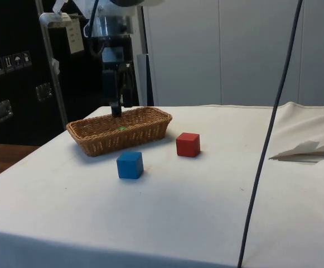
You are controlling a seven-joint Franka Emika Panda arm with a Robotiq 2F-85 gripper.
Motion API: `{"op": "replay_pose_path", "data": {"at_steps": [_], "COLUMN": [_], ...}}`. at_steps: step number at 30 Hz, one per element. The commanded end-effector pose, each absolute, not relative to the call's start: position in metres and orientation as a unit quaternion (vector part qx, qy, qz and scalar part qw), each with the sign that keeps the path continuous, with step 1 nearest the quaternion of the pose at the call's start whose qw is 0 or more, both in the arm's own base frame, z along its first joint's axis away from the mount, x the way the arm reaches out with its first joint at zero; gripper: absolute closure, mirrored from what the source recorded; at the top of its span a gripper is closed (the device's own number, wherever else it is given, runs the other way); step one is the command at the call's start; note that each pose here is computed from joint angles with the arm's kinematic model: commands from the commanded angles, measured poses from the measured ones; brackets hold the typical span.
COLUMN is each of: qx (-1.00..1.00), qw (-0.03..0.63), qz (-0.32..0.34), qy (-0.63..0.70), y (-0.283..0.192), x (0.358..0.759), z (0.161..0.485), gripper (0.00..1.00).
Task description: Place all non-red objects into the basket.
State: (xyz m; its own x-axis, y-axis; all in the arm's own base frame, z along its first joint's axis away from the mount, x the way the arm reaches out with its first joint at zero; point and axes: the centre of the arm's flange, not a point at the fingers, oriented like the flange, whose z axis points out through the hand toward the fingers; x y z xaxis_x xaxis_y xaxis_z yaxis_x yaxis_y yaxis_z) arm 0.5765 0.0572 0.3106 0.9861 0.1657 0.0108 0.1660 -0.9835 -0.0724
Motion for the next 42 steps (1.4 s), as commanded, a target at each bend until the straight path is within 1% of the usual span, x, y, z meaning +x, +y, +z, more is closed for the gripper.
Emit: {"op": "replay_pose_path", "data": {"at_steps": [1,3,8,16,28,37,42], "qx": [-0.996,-0.996,-0.996,-0.997,-0.999,-1.0,-0.999], "qw": [0.033,0.036,0.033,0.029,0.025,0.02,0.024], "qz": [-0.005,-0.002,-0.006,-0.008,-0.002,-0.002,-0.013], "qy": [-0.082,-0.083,-0.082,-0.076,-0.043,-0.023,-0.019], "y": [0.06,0.06,0.063,0.056,0.057,0.06,0.063], "x": [0.577,0.576,0.577,0.576,0.565,0.565,0.569], "z": [0.308,0.309,0.289,0.267,0.248,0.237,0.231], "gripper": [0.0,0.0,0.0,0.0,0.0,0.0,0.0]}}
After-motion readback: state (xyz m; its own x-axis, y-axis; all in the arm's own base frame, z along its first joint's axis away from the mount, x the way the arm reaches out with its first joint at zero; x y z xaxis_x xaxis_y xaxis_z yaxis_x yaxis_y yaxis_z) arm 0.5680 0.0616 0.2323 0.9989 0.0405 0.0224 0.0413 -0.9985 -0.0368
